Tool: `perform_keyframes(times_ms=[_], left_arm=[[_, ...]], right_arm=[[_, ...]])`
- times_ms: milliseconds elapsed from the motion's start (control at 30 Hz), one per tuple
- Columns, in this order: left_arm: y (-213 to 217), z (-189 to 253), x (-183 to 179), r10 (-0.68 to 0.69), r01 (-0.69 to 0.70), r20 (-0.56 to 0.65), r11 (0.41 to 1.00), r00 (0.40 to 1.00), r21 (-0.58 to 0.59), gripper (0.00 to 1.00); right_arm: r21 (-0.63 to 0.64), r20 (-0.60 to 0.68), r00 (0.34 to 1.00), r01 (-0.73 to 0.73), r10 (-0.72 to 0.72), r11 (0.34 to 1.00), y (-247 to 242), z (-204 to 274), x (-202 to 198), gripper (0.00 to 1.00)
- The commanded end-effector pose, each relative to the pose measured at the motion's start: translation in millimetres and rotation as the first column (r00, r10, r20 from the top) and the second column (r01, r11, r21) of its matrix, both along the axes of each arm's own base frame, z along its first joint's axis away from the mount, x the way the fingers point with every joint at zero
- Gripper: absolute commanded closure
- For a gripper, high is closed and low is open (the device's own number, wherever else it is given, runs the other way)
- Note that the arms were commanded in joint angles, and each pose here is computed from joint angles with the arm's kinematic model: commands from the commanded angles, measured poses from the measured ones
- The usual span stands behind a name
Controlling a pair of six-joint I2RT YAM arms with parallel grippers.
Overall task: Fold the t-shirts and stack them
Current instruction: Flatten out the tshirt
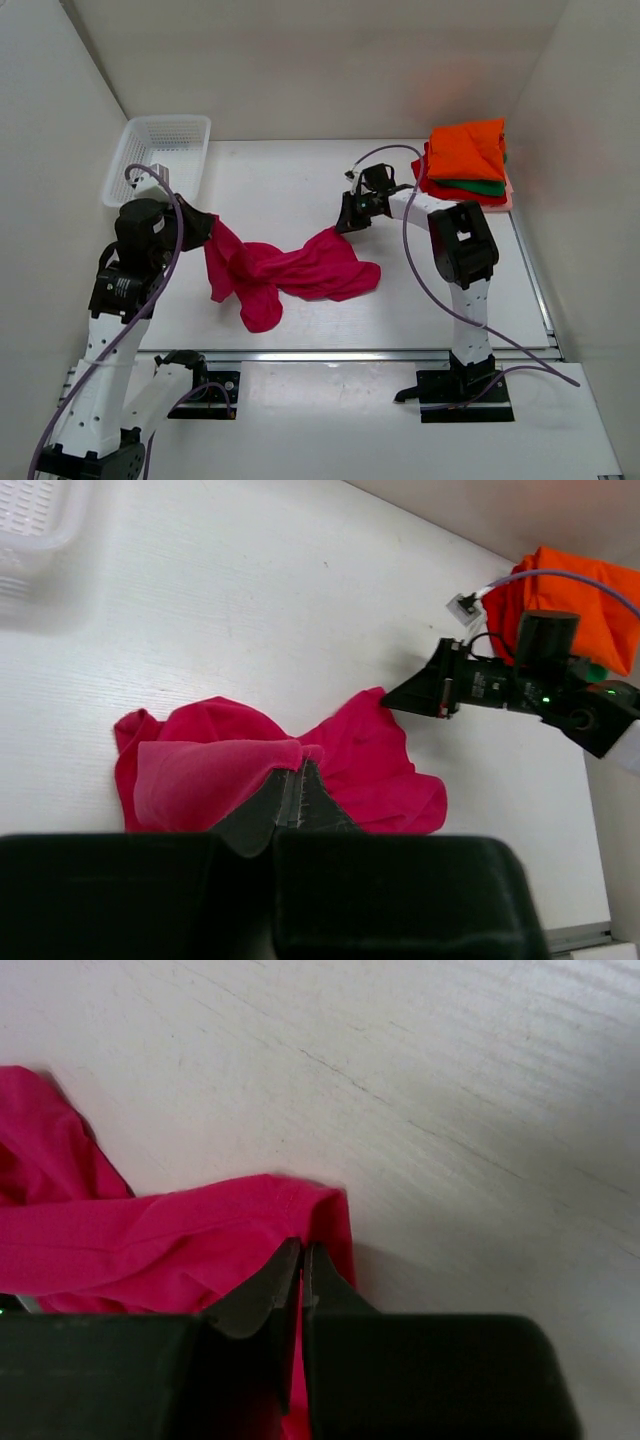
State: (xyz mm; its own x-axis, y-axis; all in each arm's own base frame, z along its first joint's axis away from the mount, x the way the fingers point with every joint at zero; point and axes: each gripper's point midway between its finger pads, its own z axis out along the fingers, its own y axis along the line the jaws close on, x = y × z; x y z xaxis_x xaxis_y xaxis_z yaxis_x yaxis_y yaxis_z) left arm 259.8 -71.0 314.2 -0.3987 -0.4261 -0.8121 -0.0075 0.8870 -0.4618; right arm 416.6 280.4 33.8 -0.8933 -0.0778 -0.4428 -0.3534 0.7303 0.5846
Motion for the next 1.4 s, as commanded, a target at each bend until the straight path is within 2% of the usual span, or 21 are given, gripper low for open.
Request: perform_keyframes(times_ms=[0,33,100,200,233,267,300,433,467,500,567,600,667,700,767,933,967,1067,1167,1333,1367], left_arm=[[8,22,28,0.016,-0.019,0.060,0.999,0.998,0.044,1.00],[16,51,34,0.032,-0.039,0.120,0.998,0.992,0.058,1.00],[27,88,60,0.060,-0.073,0.183,0.995,0.981,0.062,1.00],[43,173,79,0.118,-0.148,0.314,0.986,0.942,0.074,1.00],[50,227,67,0.139,-0.186,0.421,0.980,0.897,0.074,1.00],[54,225,85,0.153,-0.201,0.384,0.976,0.911,0.087,1.00],[57,254,87,0.157,-0.214,0.426,0.973,0.891,0.089,1.00],[62,300,53,0.202,-0.261,0.552,0.965,0.809,0.028,1.00],[58,294,57,0.196,-0.254,0.557,0.967,0.807,0.028,1.00],[55,312,29,0.190,-0.239,0.623,0.971,0.759,-0.005,1.00],[54,314,4,0.191,-0.231,0.655,0.973,0.731,-0.026,1.00],[51,320,-17,0.186,-0.214,0.672,0.976,0.716,-0.042,1.00],[51,325,-44,0.185,-0.202,0.694,0.978,0.695,-0.058,1.00],[48,327,-78,0.168,-0.146,0.716,0.985,0.677,-0.094,1.00],[51,331,-111,0.150,-0.084,0.745,0.989,0.650,-0.126,1.00],[43,345,-144,0.057,0.033,0.767,0.994,0.640,-0.101,1.00],[38,351,-146,0.033,0.063,0.772,0.993,0.635,-0.095,1.00],[21,342,-130,-0.017,0.109,0.741,0.991,0.672,-0.077,1.00],[8,320,-100,-0.035,0.108,0.701,0.992,0.712,-0.059,1.00],[-13,259,-18,-0.073,0.060,0.588,0.997,0.806,0.041,1.00],[-13,256,-7,-0.076,0.061,0.593,0.997,0.801,0.046,1.00]], right_arm=[[-0.040,0.145,0.989,-0.014,0.019,0.999,-10,59,17,1.00],[-0.061,0.185,0.983,0.013,-0.001,0.998,-21,72,25,0.99],[-0.026,0.351,0.935,0.066,-0.053,0.997,-39,151,35,1.00],[0.026,0.557,0.812,0.194,-0.176,0.981,-87,265,42,1.00],[0.059,0.614,0.758,0.231,-0.218,0.971,-105,306,39,1.00],[0.083,0.648,0.716,0.272,-0.259,0.959,-128,334,41,1.00],[0.118,0.684,0.674,0.275,-0.278,0.954,-137,366,28,1.00],[0.187,0.788,0.510,0.335,-0.345,0.924,-191,438,-22,1.00],[0.179,0.784,0.514,0.349,-0.348,0.920,-200,430,-26,1.00],[0.186,0.799,0.488,0.352,-0.350,0.917,-204,437,-44,1.00],[0.219,0.834,0.412,0.364,-0.367,0.905,-218,456,-83,0.99],[0.224,0.822,0.422,0.376,-0.382,0.899,-222,447,-88,1.00],[0.235,0.850,0.378,0.350,-0.366,0.907,-220,457,-125,1.00],[0.237,0.858,0.358,0.360,-0.368,0.902,-222,459,-152,1.00],[0.233,0.865,0.343,0.372,-0.366,0.898,-223,459,-171,1.00],[0.259,0.878,0.295,0.370,-0.377,0.892,-219,479,-210,1.00],[0.261,0.873,0.306,0.364,-0.380,0.894,-217,480,-213,1.00],[0.273,0.894,0.255,0.342,-0.369,0.899,-215,506,-228,1.00],[0.260,0.890,0.278,0.343,-0.362,0.903,-214,505,-218,1.00],[0.230,0.859,0.373,0.331,-0.351,0.915,-216,476,-166,1.00],[0.229,0.857,0.387,0.308,-0.341,0.923,-216,468,-156,1.00]])
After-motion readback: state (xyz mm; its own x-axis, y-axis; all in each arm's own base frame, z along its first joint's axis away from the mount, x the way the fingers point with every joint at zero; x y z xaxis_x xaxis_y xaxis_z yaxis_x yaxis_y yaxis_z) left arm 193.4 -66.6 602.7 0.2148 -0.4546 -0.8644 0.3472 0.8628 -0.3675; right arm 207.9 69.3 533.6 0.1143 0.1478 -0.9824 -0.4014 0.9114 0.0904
